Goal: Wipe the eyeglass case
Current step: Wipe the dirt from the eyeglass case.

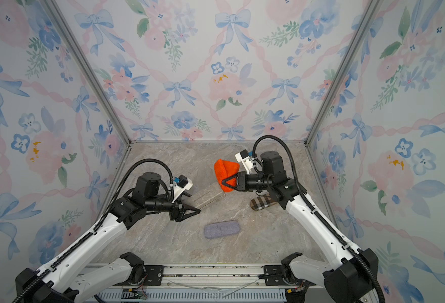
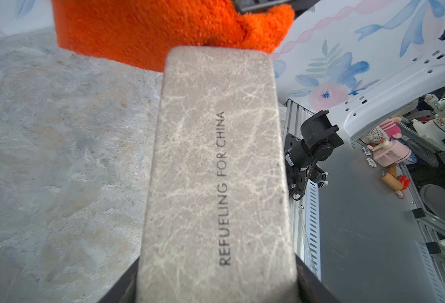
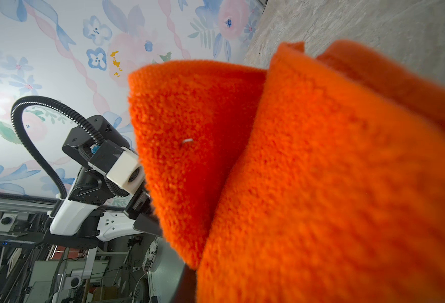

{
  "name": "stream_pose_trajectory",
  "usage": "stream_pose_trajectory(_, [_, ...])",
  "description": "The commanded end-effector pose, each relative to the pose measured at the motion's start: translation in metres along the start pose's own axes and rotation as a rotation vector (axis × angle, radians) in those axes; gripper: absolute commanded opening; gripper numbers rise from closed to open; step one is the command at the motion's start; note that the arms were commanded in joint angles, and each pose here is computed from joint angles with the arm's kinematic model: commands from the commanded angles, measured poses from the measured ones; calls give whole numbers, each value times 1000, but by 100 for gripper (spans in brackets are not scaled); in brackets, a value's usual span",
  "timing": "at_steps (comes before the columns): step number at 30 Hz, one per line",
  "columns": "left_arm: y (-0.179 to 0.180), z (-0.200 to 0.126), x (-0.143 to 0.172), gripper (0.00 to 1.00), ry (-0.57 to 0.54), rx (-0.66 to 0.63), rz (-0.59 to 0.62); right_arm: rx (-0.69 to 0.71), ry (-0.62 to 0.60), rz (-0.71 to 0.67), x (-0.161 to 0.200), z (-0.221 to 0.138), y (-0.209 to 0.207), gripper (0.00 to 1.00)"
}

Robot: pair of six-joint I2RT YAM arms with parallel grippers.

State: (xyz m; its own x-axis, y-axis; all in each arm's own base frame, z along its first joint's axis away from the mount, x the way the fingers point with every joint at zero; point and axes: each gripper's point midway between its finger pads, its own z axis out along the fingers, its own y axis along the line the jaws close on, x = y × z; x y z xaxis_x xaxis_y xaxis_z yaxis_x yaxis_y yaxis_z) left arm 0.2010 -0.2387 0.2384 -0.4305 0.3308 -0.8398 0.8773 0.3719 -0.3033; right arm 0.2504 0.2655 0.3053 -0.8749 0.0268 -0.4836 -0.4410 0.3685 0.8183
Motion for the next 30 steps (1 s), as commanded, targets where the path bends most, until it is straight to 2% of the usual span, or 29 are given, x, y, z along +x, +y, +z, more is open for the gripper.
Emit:
stream_pose_trajectory(1, [9,-12,-45,29,-129,-65,99,-91,84,62,16,15,10,0])
stream_pose_trajectory(6, [3,-14,-48,30,-141,-27,115,-92,79,58,15,16,9,0])
stream_pose_trajectory(11, [-12,-17,-43,30,-148,40,113,-117,51,51,0,22,11,0])
stream_pose_trajectory(15, [-7,-19,-38,30,-150,-5,116,-144,63,61,-8,36,10,0])
stream_pose_trajectory(19, [4,-20,-38,29,-148,-45,101,-148,100,66,1,42,11,0])
stream_pose_trajectory(25, [33,-24,-43,28,-161,-108,25,-108,110,42,21,20,19,0])
stream_pose_trajectory(28, [34,-35,-61,28,-239,-91,-4,-114,89,65,31,5,21,0])
stream_pose_trajectory(30, [32,-43,-75,29,-305,-55,-47,-174,30,81,29,-8,32,0])
